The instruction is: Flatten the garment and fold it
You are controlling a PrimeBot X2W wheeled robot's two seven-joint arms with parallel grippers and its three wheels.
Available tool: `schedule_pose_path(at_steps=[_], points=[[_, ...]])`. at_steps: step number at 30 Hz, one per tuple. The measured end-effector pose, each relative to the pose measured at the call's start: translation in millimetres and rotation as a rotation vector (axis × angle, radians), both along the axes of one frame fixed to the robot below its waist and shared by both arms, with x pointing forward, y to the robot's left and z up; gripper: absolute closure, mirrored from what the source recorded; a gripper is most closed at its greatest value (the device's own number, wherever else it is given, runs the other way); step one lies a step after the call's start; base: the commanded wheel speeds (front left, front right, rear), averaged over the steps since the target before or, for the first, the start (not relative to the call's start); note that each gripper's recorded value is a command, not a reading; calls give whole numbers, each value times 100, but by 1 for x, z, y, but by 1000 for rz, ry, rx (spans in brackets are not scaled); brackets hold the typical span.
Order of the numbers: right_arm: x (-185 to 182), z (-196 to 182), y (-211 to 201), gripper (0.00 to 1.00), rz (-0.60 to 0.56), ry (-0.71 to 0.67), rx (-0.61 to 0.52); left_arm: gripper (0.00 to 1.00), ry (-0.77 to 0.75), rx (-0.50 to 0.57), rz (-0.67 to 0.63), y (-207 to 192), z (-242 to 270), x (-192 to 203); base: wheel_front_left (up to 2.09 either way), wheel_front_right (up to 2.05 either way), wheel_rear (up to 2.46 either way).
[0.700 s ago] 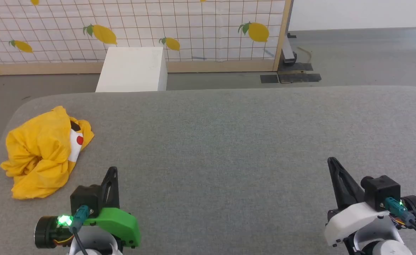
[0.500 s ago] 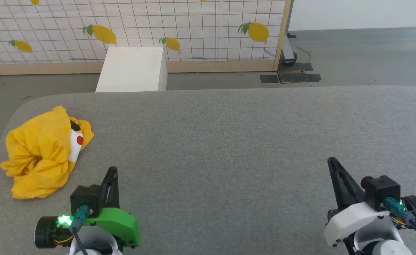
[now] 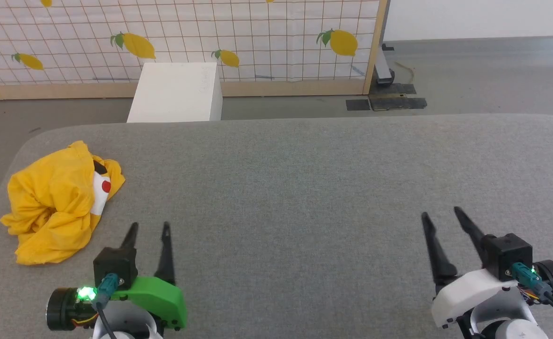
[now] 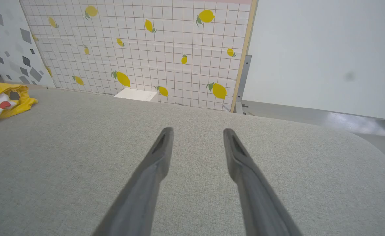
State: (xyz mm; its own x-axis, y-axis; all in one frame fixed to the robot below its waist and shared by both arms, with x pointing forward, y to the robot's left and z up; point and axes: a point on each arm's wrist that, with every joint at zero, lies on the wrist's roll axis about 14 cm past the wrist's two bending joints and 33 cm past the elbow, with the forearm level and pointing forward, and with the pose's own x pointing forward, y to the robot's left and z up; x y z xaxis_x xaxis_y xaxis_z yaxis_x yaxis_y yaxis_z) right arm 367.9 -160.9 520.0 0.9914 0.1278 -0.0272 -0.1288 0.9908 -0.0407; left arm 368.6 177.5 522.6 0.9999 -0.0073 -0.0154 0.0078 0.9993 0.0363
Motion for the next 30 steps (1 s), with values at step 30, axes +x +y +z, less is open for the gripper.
schedule_pose_path(at_steps=[30], points=[[0, 2, -26, 0, -76, -32, 35, 0, -53, -37, 1, 5, 9, 1, 0, 0, 0]])
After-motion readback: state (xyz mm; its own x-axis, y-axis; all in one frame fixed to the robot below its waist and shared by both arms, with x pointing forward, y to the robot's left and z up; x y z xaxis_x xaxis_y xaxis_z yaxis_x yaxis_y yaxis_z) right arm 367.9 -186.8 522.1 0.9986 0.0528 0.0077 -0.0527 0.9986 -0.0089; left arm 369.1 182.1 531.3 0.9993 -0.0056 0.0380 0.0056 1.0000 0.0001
